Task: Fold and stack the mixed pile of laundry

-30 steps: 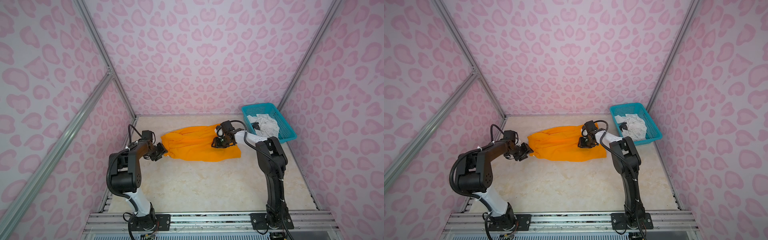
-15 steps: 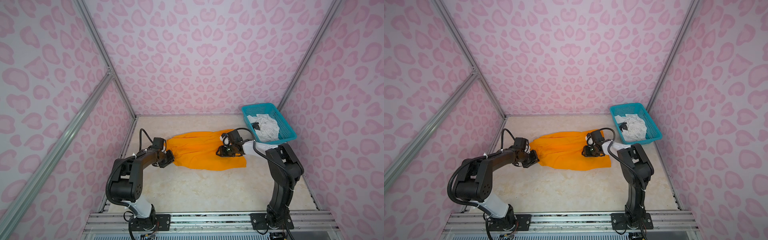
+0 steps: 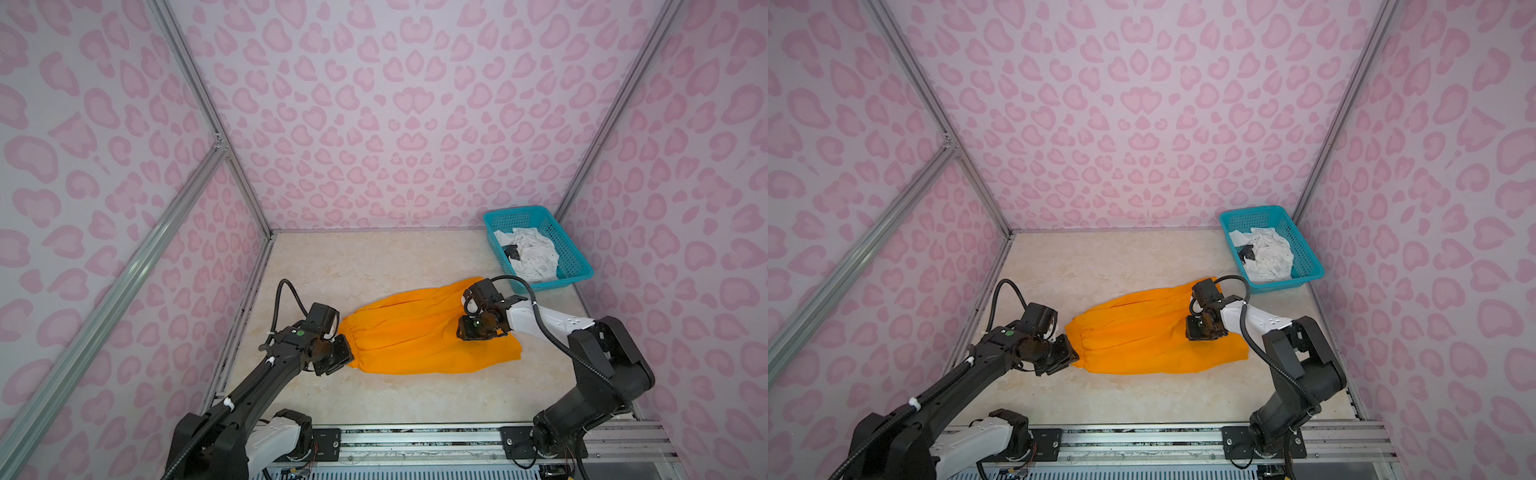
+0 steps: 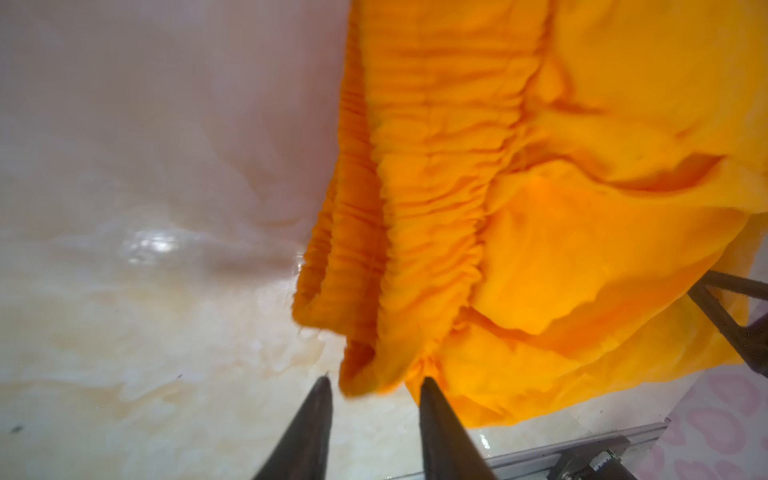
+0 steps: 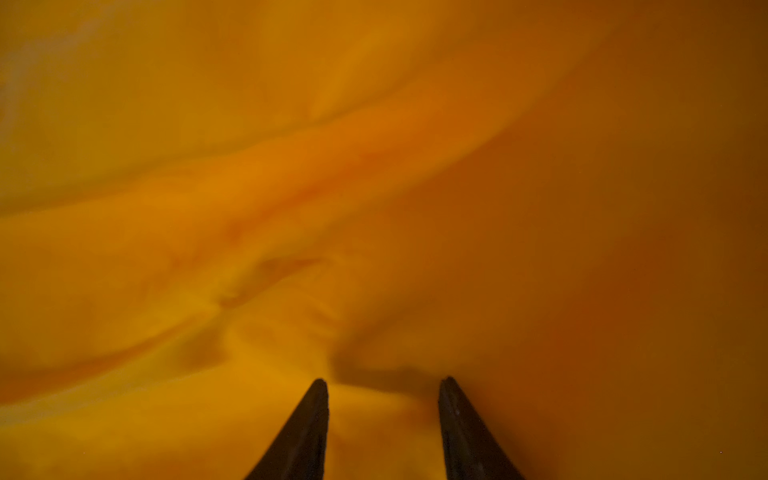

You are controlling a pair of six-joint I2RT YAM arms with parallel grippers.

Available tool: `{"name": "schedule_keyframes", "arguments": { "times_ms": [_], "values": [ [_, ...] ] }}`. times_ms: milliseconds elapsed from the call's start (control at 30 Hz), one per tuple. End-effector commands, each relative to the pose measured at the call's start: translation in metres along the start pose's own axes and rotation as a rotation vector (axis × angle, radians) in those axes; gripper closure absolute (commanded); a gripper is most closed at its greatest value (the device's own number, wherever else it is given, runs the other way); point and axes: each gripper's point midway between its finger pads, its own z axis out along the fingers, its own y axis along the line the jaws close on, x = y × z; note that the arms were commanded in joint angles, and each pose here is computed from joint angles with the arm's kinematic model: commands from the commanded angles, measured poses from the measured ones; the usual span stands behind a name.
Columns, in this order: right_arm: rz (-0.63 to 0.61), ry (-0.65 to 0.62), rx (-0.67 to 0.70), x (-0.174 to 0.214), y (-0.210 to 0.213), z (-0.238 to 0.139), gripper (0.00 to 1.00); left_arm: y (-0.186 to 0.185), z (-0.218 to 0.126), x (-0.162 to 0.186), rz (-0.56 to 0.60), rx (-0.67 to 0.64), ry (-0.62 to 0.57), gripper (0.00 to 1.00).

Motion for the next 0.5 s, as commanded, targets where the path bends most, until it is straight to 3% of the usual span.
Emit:
{"name": "schedule_keyframes", "arguments": {
  "times_ms": [0,100,233,467],
  "values": [
    [-0.127,-0.01,0.054,-0.008,0.009,-0.022,0.5,0.018,-0.024,-0.005,0.024,-0.134,-0.043,0.46],
    [-0.215,-0.04,-0.04,-0.028,0.041,-0.031,0.48,0.016,-0.025,-0.021,0.08,-0.177,-0.077,0.45],
    [-0.368,-0.034,-0.23,-0.043,0.091,-0.026,0.43,0.001,-0.004,-0.037,0.158,-0.106,-0.117,0.41],
    [-0.644,-0.013,-0.311,-0.065,0.149,-0.003,0.35,-0.014,0.014,-0.042,0.233,0.013,-0.164,0.34]
  ]
}}
